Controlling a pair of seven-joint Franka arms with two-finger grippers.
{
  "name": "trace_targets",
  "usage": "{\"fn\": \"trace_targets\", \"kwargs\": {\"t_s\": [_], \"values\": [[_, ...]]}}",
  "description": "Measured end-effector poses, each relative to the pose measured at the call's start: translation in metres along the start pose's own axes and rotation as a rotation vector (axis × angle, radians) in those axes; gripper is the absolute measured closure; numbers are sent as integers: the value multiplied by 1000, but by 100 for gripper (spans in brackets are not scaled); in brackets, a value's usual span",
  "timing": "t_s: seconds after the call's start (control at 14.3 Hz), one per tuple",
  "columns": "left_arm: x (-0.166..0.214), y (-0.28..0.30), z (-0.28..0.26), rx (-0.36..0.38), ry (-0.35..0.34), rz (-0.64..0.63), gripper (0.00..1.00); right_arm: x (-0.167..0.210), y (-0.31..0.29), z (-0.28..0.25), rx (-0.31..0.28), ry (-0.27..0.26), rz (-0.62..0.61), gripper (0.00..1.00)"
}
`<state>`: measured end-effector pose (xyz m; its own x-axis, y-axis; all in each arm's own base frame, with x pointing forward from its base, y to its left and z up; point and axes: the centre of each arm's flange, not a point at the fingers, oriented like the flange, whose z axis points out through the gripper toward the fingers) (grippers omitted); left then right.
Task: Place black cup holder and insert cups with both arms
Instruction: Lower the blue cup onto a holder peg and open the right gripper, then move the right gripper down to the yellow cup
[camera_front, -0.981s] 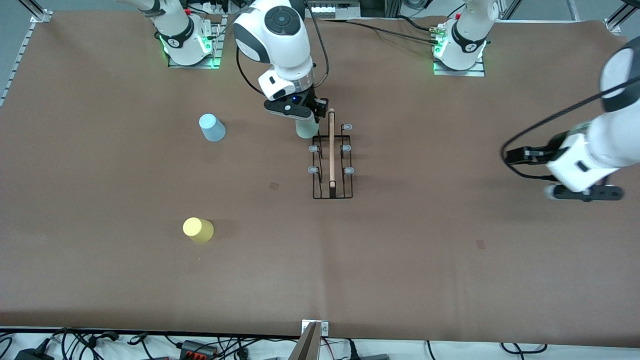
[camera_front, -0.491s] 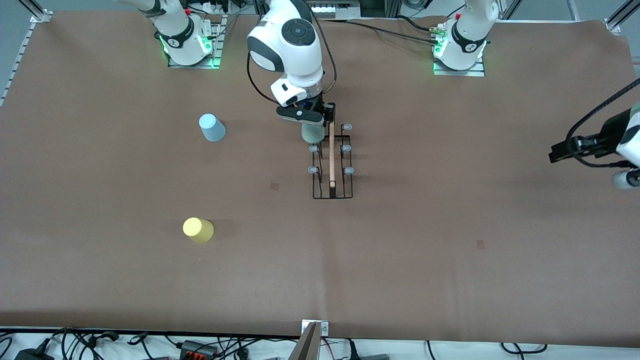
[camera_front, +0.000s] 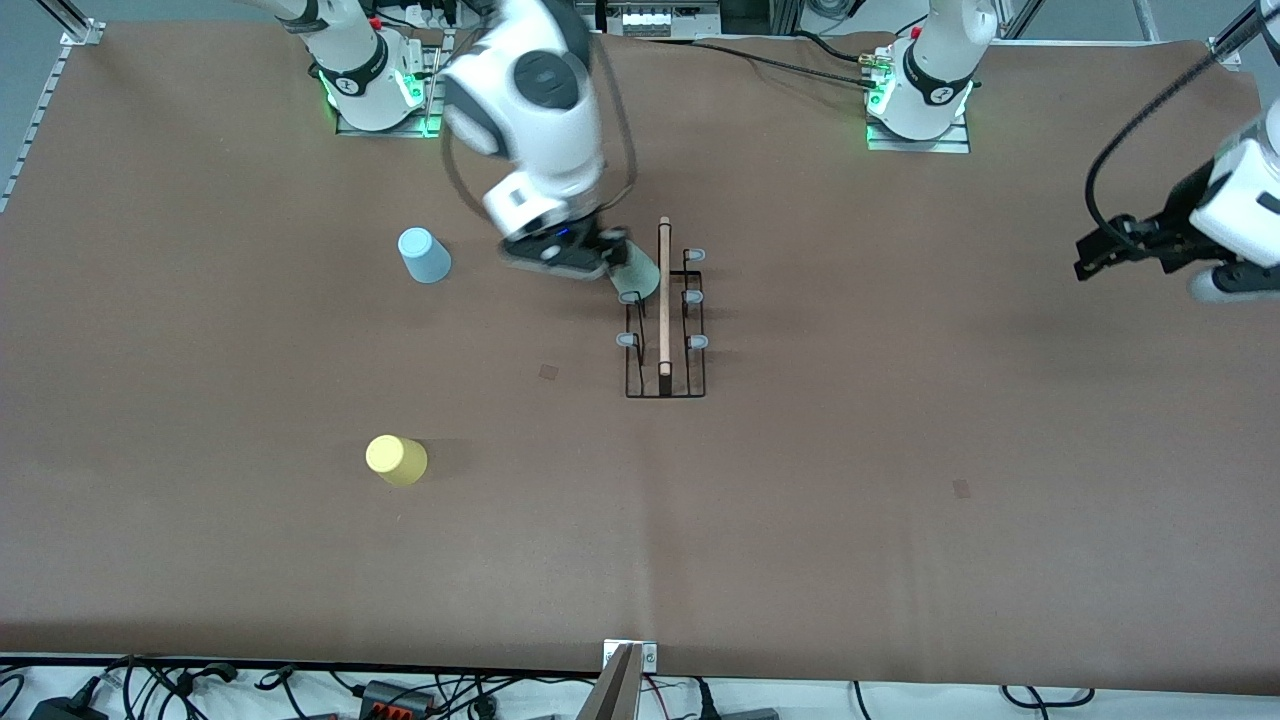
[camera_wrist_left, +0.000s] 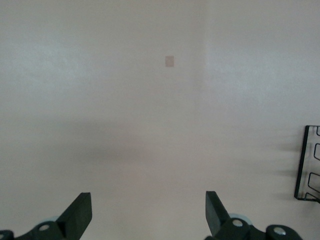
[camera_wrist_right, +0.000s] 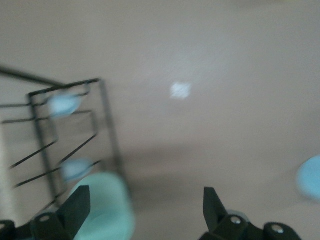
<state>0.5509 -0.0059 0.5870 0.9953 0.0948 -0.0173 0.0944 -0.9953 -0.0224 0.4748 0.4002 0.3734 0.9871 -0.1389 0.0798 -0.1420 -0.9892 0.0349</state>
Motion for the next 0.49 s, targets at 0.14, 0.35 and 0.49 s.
{"fn": "trace_targets", "kwargs": {"t_s": [0.14,0.35,0.49], "values": [[-3,4,-2,0,6,7,0,60,66,5,-29,-14,-78,0],[-3,6,-1,0,8,12,0,130,166,31,-47,-27,-175,0],[-3,7,-1,0,8,12,0,161,216,61,-42,-4,-211,0]]}}
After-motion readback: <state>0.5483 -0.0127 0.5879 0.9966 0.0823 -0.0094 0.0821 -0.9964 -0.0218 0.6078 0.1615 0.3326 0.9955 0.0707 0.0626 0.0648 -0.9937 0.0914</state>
